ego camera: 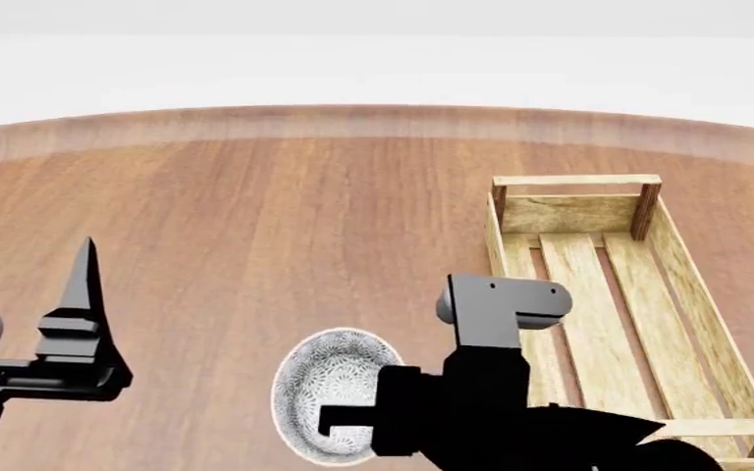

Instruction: Stack the right bowl on the left bowl and place them in the tray.

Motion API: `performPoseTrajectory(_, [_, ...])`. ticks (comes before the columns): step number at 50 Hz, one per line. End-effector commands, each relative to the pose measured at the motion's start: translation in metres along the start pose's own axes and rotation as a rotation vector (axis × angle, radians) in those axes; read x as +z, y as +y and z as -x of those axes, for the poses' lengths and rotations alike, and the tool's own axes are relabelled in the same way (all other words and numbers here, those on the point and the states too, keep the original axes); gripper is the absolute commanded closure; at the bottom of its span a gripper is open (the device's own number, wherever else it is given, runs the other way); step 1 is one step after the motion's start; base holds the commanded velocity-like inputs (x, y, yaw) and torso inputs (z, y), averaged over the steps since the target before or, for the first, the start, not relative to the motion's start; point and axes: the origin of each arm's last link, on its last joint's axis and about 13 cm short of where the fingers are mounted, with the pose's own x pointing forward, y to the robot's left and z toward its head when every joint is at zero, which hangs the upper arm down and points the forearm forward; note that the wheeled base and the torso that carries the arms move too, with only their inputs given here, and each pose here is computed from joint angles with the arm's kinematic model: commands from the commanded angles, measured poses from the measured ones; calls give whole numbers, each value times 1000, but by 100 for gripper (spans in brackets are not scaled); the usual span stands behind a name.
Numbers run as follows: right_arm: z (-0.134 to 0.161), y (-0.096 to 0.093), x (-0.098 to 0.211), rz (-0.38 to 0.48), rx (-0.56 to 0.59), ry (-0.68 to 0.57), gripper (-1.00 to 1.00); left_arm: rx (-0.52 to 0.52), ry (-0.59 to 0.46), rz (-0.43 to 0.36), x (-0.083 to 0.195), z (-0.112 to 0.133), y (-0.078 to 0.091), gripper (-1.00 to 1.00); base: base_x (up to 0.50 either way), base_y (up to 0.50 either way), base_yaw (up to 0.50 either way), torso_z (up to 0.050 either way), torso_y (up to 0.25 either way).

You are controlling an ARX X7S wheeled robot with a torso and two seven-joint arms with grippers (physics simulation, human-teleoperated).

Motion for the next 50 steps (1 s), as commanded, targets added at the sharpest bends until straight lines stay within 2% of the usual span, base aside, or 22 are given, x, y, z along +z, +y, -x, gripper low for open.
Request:
performPoseTrajectory(1, [-24,20,16,33,93,-2,100,-5,-2,0,1,-1,-1,-100,0,0,0,0,0])
performPoseTrajectory(10, [-46,42,15,45,186,46,100,-6,-2,0,1,0,-2,-100,0,0,0,0,0])
performPoseTrajectory(16, [-59,69,17,56,285,80,100,-5,-6,-4,4,0,-2,-100,0,0,0,0,0])
performPoseTrajectory(23, [-77,90,14,66,355,106,100,-2,-7,-9,4,0,-1,-100,0,0,0,0,1])
performPoseTrajectory(27, [-78,104,5,81,419,141,100,-1,-10,-13,5,0,-1,-100,0,0,0,0,0])
performPoseTrajectory(35, [-70,124,-13,167,489,194,100,2,-13,-18,9,2,0,-100,0,0,0,0,0])
performPoseTrajectory(50, [-59,140,-31,257,591,244,100,6,-25,-22,15,7,1,-100,0,0,0,0,0])
